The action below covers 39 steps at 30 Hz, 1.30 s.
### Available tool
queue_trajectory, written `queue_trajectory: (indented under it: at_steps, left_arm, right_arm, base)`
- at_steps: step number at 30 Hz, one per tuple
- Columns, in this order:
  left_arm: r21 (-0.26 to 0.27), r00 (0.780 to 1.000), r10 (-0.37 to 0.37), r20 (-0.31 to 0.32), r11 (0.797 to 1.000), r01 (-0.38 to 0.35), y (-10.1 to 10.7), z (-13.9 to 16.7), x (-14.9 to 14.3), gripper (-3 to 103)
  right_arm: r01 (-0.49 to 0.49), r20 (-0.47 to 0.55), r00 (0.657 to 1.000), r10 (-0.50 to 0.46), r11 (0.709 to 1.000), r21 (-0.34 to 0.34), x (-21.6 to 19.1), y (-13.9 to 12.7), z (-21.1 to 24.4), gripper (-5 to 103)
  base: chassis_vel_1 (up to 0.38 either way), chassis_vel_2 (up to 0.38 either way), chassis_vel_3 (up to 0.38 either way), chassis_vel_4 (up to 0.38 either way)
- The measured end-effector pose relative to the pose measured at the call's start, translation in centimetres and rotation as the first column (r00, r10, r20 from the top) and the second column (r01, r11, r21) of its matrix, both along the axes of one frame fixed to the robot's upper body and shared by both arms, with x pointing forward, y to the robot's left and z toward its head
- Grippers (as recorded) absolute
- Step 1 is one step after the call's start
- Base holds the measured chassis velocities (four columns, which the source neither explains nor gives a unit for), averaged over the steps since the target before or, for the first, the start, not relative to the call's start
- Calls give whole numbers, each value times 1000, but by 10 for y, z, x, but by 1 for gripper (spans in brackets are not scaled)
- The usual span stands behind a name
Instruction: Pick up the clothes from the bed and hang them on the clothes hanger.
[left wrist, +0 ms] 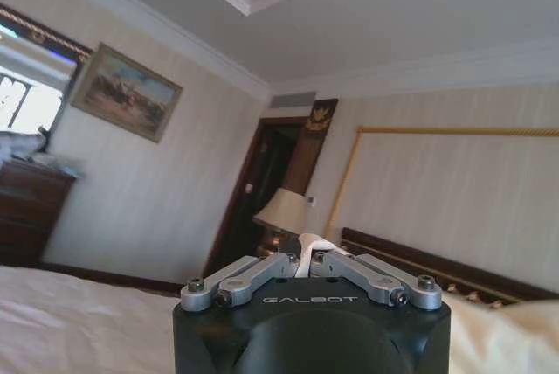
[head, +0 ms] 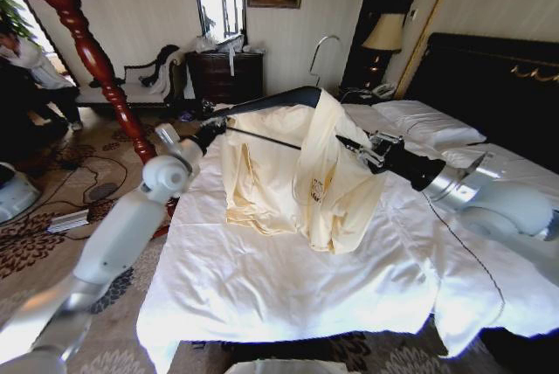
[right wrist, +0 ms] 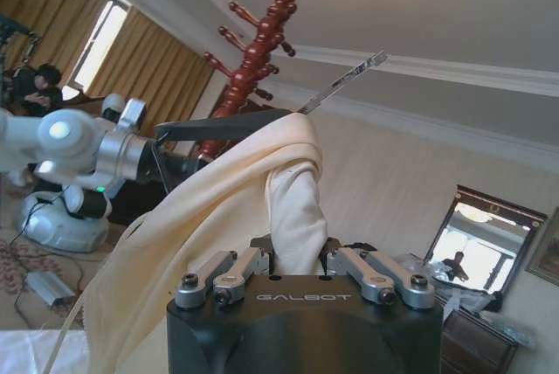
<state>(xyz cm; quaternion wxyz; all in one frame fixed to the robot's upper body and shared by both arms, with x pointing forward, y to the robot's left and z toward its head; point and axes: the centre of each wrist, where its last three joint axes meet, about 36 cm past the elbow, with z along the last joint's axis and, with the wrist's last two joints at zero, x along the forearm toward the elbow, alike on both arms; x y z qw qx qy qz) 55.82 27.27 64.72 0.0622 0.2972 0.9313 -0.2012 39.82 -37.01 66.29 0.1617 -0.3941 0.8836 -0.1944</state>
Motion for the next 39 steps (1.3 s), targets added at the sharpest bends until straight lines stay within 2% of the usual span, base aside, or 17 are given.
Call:
queue_trajectory:
  at_steps: [2, 4, 9, 15, 18, 22, 27, 30, 32, 33, 37, 39]
  left_arm:
    - [-45, 999, -52, -15, 998, 52, -2, 11, -5, 0]
    - [-55, 998, -65, -16, 996, 64, -2, 15, -7, 0]
    - [-96, 994, -108, -15, 990, 106, 4, 48, -15, 0]
    - [-68, 994, -110, -7, 992, 109, 19, 69, -19, 0]
    - [-22, 993, -118, 12, 993, 118, 33, 79, -22, 0]
    - [12, 991, -130, 34, 992, 130, 39, 85, -29, 0]
    - [21, 983, -180, 36, 984, 179, 26, 79, -44, 0]
    - [4, 972, -233, 18, 973, 232, 3, 67, -51, 0]
    - [-20, 958, -285, -9, 958, 285, -21, 54, -56, 0]
    - [-20, 958, -285, -9, 958, 285, -21, 54, -56, 0]
    - [-47, 939, -341, -46, 940, 339, -56, 37, -57, 0]
    - [-55, 938, -343, -51, 939, 340, -60, 35, -55, 0]
  right_arm:
    - [-11, 18, 1000, 12, 999, -47, 1, -4, -4, 22]
    - [-8, 26, 1000, 10, 998, -66, 2, -6, -6, 22]
    - [46, 86, 996, -29, 979, -201, 8, -20, -13, 22]
    - [105, 117, 990, -76, 958, -265, 11, -30, -19, 22]
    - [133, 125, 987, -101, 951, -279, 13, -36, -22, 22]
    - [166, 123, 983, -137, 948, -271, 14, -40, -25, 22]
    - [208, 101, 977, -190, 953, -220, 12, -38, -31, 22]
    - [203, 69, 979, -194, 966, -163, 7, -29, -34, 22]
    - [187, 49, 982, -182, 975, -121, 2, -21, -33, 22]
    - [187, 49, 982, -182, 975, -121, 2, -21, -33, 22]
    - [138, 38, 990, -136, 988, -68, -2, -14, -33, 22]
    - [117, 33, 993, -115, 991, -57, -3, -13, -34, 22]
  base:
    - [0, 0, 0, 0]
    - [0, 0, 0, 0]
    - [0, 0, 0, 0]
    - [0, 0, 0, 0]
    - [0, 0, 0, 0]
    - [0, 0, 0, 0]
    - [0, 0, 0, 0]
    - [0, 0, 0, 0]
    - [0, 0, 0, 0]
    - [0, 0, 0, 0]
    - [0, 0, 0, 0]
    - [0, 0, 0, 0]
